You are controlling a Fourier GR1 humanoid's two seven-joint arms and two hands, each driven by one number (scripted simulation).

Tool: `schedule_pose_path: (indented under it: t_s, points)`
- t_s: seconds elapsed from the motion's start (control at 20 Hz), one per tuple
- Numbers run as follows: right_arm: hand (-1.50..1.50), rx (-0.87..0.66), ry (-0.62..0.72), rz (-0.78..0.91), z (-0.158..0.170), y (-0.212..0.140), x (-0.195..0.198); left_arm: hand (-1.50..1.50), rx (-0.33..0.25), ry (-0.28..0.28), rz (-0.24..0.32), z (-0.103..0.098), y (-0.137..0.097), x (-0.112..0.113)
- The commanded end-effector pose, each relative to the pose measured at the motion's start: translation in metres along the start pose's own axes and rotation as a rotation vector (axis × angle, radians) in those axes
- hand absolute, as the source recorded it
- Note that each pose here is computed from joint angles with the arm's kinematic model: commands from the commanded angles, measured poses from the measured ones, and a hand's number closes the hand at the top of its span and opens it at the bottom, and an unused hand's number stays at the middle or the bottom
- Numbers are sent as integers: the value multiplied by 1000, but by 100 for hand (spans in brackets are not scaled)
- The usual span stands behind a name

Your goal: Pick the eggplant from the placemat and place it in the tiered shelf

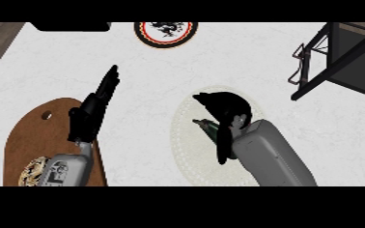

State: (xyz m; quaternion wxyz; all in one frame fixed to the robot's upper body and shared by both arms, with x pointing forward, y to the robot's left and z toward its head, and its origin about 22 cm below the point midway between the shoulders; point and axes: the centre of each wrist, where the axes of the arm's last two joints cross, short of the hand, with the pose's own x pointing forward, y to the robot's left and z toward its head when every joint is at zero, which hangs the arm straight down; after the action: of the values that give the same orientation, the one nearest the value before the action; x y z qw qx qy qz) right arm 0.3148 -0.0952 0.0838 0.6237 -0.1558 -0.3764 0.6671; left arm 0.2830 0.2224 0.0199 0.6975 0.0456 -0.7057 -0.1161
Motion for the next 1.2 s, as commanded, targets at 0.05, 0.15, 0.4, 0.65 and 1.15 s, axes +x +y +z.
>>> schedule_pose_path:
  t_s: [0.05,0.15,0.4,0.65,1.15]
  points:
    - [-150,30,3,21,-7,6,-8,0,8,-4,1,7,-9,-14]
    - [-150,15,5,2,-6,21,-11,0,28,11,-4,-14,7,13]
    - [-150,28,-3,7,-13,29,-28,0,13,3,-8,0,-3,-15]
    - [150,69,5,32,-22,17,-27,0,3,3,-8,-2,13,-1]
    - [150,0,-82,125,-14,36,-24,0,11,11,11,-5,10,2]
